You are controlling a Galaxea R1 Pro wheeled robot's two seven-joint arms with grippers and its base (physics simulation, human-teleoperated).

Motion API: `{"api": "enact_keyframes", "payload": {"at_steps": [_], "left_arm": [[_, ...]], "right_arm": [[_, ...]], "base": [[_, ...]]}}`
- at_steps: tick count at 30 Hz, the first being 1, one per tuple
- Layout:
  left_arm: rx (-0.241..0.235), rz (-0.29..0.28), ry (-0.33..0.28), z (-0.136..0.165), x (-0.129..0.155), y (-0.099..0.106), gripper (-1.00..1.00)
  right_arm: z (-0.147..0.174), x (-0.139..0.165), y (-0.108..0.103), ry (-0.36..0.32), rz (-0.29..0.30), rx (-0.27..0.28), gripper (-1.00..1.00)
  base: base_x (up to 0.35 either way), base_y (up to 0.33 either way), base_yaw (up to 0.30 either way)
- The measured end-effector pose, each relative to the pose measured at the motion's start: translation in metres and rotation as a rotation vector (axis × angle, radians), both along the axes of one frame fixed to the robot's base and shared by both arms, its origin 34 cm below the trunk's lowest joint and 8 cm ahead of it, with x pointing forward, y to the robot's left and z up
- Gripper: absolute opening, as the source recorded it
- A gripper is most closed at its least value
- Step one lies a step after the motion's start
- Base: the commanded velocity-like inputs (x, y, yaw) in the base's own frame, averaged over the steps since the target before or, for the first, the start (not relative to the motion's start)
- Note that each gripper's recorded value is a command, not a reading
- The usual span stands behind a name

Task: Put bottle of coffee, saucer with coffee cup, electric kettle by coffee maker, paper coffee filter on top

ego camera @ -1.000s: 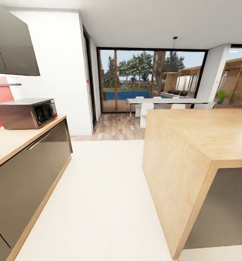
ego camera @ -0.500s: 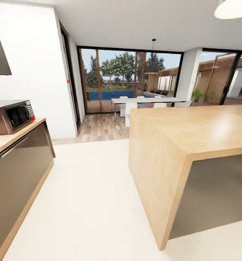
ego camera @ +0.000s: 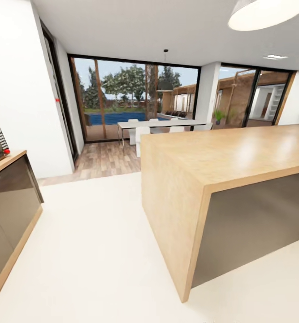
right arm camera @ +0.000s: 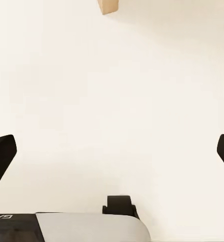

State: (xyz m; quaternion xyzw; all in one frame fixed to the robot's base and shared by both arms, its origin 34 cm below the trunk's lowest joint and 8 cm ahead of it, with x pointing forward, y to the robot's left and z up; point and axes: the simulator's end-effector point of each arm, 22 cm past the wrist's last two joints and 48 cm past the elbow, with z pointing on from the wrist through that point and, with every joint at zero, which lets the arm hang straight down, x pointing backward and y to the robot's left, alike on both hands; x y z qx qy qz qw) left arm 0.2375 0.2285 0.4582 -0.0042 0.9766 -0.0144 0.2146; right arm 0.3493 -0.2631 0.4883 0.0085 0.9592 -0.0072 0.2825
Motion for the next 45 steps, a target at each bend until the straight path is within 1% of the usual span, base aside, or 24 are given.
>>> {"api": "enact_keyframes", "payload": {"at_steps": [45], "left_arm": [[0.001,0.000,0.000,0.0000,0.0000,0.0004,1.00]], "right_arm": [[0.0000,0.0000,0.0011,0.000,0.000,0.002,1.00]], "base": [[0.000,0.000,-0.291]]}}
